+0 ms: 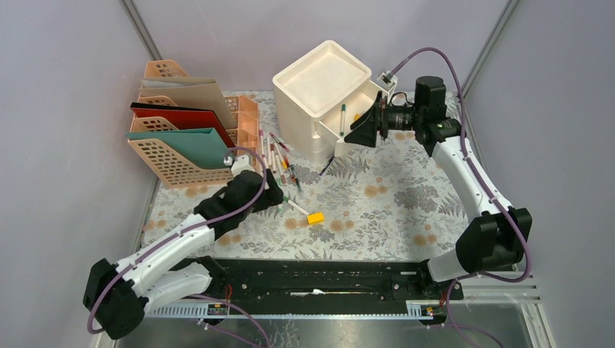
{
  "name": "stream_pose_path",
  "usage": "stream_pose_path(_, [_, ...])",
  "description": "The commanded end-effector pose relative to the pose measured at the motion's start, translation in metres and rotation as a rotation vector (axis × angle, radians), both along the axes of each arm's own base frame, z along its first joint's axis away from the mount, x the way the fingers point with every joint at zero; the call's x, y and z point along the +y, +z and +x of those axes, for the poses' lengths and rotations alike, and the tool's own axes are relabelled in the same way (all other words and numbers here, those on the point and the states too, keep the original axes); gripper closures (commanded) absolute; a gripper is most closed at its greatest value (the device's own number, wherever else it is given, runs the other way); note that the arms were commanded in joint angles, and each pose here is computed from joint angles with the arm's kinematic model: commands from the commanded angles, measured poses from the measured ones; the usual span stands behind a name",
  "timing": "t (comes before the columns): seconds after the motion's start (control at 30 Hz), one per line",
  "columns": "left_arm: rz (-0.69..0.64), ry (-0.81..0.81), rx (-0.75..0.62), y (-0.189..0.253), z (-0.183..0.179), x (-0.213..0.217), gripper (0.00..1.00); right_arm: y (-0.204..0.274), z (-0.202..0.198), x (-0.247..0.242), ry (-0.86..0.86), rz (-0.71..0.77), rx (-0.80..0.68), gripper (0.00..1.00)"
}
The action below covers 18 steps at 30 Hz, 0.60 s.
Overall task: Organize the desk
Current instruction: Place the stationery in the drawer.
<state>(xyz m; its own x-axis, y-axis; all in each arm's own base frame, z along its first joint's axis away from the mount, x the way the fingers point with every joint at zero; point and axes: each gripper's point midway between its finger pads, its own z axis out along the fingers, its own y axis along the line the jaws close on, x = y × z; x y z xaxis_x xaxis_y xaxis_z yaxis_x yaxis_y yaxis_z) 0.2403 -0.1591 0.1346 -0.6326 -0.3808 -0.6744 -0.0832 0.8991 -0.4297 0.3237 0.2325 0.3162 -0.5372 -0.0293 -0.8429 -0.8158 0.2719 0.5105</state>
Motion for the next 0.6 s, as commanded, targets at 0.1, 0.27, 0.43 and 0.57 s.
stream_pose_path(0.1, [0.069,0.019,0.092,-0.023,0.014,-0.008,0.23,0.007,-0.024,-0.014,0.086,0.001,-0.117,0.01])
stream_pose_path(0.27, [0.155,0.006,0.179,-0.05,0.023,-0.015,0.51,0.0,-0.028,-0.016,0.078,-0.007,-0.098,0.0])
stream_pose_path(0.43, [0.22,-0.017,0.222,-0.064,0.036,-0.024,0.63,-0.004,-0.029,-0.016,0.071,-0.011,-0.091,0.0])
stream_pose_path(0.57, [0.266,-0.034,0.24,-0.075,0.043,-0.026,0.63,-0.006,-0.028,-0.017,0.062,-0.016,-0.088,0.01])
